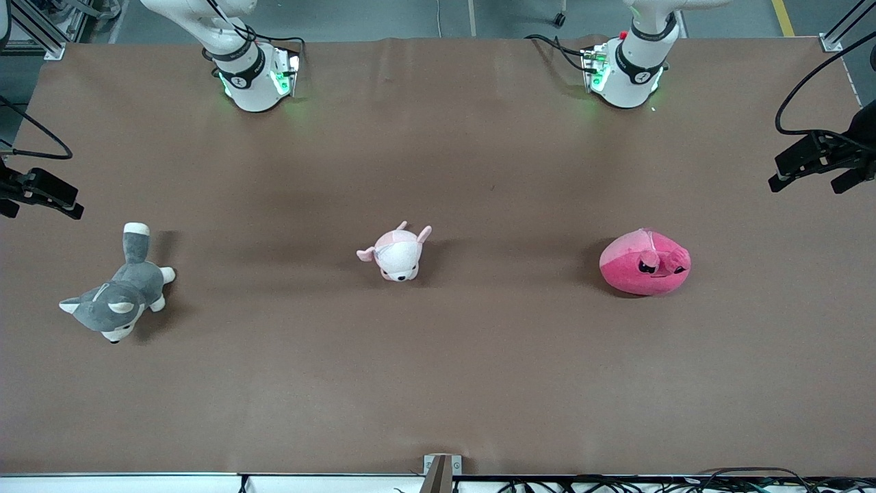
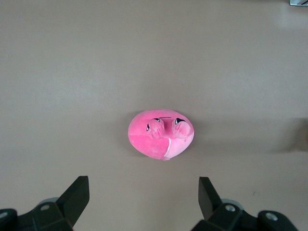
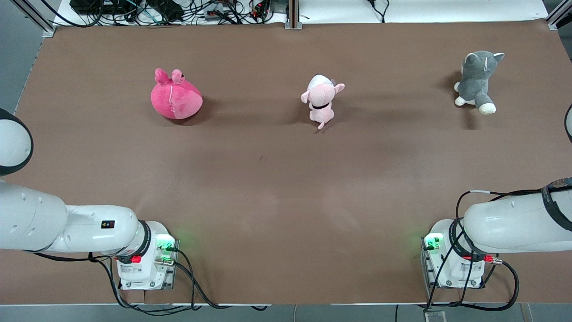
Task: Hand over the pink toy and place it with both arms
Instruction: 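Reach the left gripper toward the pink plush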
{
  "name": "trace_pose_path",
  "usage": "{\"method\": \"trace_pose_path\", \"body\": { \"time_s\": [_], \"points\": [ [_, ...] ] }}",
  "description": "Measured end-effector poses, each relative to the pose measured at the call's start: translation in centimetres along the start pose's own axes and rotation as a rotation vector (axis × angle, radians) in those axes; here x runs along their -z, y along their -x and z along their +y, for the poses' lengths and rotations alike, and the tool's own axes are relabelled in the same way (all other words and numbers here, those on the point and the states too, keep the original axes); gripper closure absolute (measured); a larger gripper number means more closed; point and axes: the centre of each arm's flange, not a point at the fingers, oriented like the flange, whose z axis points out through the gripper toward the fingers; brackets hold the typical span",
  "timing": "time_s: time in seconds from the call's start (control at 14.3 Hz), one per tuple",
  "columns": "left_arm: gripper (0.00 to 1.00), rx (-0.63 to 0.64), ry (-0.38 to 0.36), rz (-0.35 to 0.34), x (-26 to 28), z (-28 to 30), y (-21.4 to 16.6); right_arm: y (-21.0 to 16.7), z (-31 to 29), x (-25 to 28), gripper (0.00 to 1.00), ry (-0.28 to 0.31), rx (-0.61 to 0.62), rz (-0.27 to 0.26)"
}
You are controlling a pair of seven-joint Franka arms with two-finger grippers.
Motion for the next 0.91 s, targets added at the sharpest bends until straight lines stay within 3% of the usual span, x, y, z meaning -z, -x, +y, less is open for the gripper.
{"method": "trace_pose_path", "body": {
  "time_s": [0.63, 0.91],
  "points": [
    [0.0, 0.004, 0.0, -0.014, -0.6, -0.2, -0.1, 0.0, 0.0, 0.0, 0.0, 0.0, 0.001, -0.002],
    [0.0, 0.012, 0.003, -0.151, -7.9, -0.7, -2.0, 0.0, -0.2, -0.1, 0.0, 0.0, 0.004, -0.004]
  ]
}}
